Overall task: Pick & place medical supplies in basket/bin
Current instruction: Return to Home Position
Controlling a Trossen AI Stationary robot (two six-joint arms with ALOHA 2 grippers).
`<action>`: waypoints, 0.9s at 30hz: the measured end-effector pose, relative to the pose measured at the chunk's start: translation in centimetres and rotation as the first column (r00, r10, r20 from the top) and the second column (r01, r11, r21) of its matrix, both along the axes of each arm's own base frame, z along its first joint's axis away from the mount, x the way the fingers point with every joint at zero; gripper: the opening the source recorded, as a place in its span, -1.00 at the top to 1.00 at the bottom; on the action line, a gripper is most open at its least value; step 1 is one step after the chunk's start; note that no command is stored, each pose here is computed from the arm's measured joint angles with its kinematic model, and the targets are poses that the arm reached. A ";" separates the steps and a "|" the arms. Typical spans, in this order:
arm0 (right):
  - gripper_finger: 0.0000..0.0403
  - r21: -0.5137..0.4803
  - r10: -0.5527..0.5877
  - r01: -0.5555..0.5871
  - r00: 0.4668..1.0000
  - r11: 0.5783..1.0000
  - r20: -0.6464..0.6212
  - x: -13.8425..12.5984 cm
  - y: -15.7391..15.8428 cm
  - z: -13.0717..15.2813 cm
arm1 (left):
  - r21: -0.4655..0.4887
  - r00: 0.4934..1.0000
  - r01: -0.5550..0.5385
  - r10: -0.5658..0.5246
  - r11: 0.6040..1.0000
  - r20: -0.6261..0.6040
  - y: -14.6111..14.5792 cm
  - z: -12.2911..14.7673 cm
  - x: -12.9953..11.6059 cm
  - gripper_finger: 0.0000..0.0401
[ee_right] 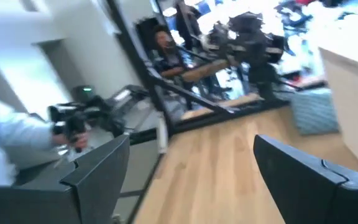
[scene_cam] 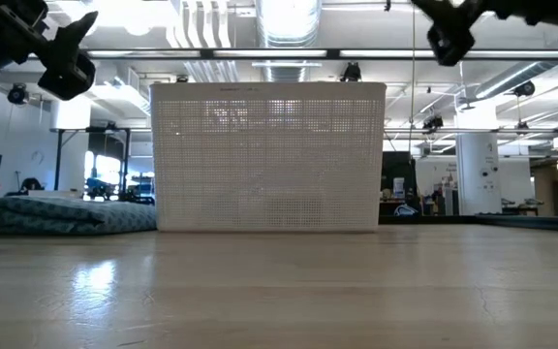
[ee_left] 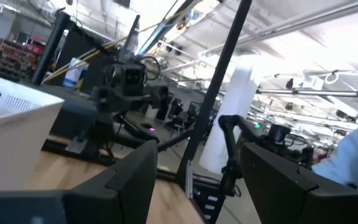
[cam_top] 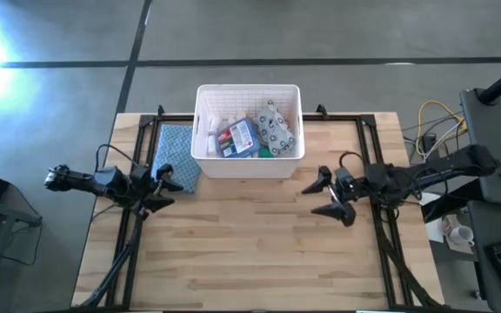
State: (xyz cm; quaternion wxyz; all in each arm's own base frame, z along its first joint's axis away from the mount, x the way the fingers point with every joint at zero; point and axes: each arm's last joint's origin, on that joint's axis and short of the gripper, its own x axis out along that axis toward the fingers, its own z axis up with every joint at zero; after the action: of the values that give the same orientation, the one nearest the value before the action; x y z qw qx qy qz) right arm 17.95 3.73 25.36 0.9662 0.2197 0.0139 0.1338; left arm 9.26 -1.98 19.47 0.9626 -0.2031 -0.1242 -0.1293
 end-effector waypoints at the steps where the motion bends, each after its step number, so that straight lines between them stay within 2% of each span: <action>1: -0.65 0.006 0.004 -0.004 1.000 1.000 0.012 -0.3 -0.1 0.0 | -0.003 1.000 -0.003 0.003 1.000 0.005 0.1 0.0 0.0 -0.06; 9: -0.69 0.040 -0.003 -0.002 0.992 0.999 0.129 -3.4 -0.9 -1.6 | -0.046 0.996 -0.041 0.038 0.998 -0.081 0.4 -0.5 0.9 -0.06; 12: -0.70 0.055 -0.016 0.006 0.986 0.998 0.169 -4.2 -1.1 -2.4 | -0.052 0.997 -0.068 0.066 0.996 -0.035 0.6 0.0 1.3 -0.06; 16: -0.69 0.071 -0.017 0.003 0.981 0.997 0.194 -4.9 -1.2 -2.9 | 0.012 0.994 -0.092 0.091 0.996 0.068 0.5 0.9 2.0 -0.06; 19: -0.68 0.075 -0.019 0.004 0.979 0.997 0.203 -5.2 -1.3 -3.0 | 0.034 0.994 -0.106 0.104 0.994 0.044 0.6 0.7 2.9 -0.06; 24: -0.70 0.084 -0.020 0.003 0.980 0.996 0.196 -5.3 -1.3 -3.3 | 0.004 0.999 0.009 -0.009 1.000 -0.034 0.6 -0.1 3.8 -0.06; 27: -0.71 0.101 -0.019 0.000 0.983 0.995 0.184 -5.2 -1.3 -3.4 | 0.008 0.998 0.034 -0.033 0.999 -0.045 0.7 -0.3 4.0 -0.06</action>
State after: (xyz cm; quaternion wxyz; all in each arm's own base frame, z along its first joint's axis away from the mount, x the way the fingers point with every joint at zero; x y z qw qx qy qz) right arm 12.72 2.45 21.97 0.9517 0.2547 -0.0834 0.1495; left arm 13.30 -1.32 19.16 0.9637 -0.2040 -0.0988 -0.1414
